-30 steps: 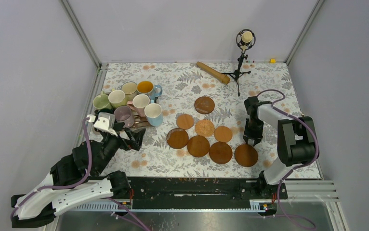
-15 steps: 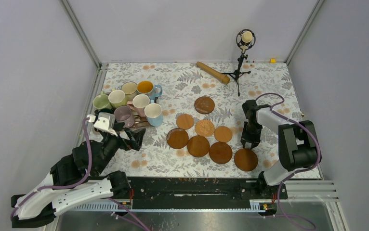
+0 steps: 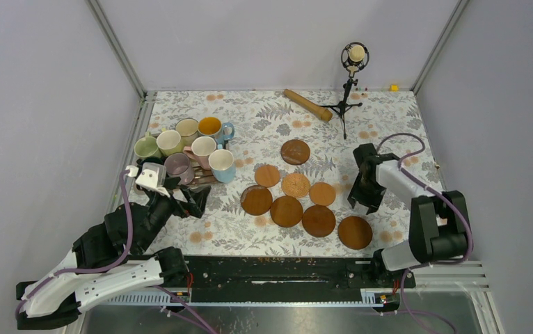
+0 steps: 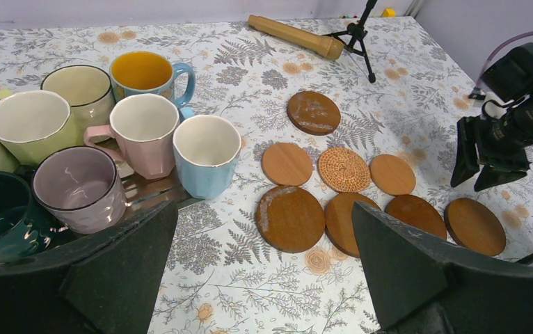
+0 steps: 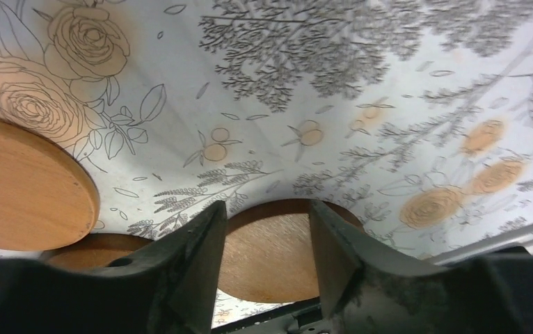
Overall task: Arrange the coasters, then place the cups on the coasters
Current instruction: Move the coaster to the center of the board.
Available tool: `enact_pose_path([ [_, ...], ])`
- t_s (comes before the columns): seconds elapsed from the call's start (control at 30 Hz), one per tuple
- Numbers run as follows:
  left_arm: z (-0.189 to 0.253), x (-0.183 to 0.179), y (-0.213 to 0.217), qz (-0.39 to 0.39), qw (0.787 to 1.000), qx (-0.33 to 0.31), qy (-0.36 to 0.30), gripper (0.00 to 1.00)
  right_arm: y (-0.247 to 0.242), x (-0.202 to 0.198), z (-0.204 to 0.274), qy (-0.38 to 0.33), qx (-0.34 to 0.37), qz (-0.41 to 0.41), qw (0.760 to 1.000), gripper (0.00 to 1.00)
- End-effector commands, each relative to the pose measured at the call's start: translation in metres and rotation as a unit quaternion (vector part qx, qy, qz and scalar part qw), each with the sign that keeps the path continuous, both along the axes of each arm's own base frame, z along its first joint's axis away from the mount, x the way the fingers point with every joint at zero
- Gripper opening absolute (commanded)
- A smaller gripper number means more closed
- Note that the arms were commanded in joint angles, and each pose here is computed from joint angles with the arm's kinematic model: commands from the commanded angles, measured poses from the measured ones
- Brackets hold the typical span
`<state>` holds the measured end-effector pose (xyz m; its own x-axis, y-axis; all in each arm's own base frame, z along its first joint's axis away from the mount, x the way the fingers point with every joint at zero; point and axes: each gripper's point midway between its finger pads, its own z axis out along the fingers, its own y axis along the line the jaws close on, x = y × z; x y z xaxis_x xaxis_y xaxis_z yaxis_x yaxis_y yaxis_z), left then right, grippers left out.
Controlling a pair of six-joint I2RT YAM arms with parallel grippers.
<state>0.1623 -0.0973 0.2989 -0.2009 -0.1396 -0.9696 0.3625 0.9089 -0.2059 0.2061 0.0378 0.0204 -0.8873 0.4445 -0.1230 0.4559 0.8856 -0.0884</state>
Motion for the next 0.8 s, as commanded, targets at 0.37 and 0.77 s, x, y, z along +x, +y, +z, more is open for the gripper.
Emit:
enact_pose_path([
  [0.37, 0.013, -0.004, -0.004, -0.018, 0.999, -0.036, -0.013, 0.99, -0.048, -0.047, 0.015, -0.086, -0.07, -0.213, 0.971, 0.67],
  [0.77, 0.013, -0.004, -0.003, -0.016, 0.999, -0.038, -0.015, 0.99, -0.014, -0.047, -0.021, -0.085, 0.031, -0.254, 0.963, 0.65],
])
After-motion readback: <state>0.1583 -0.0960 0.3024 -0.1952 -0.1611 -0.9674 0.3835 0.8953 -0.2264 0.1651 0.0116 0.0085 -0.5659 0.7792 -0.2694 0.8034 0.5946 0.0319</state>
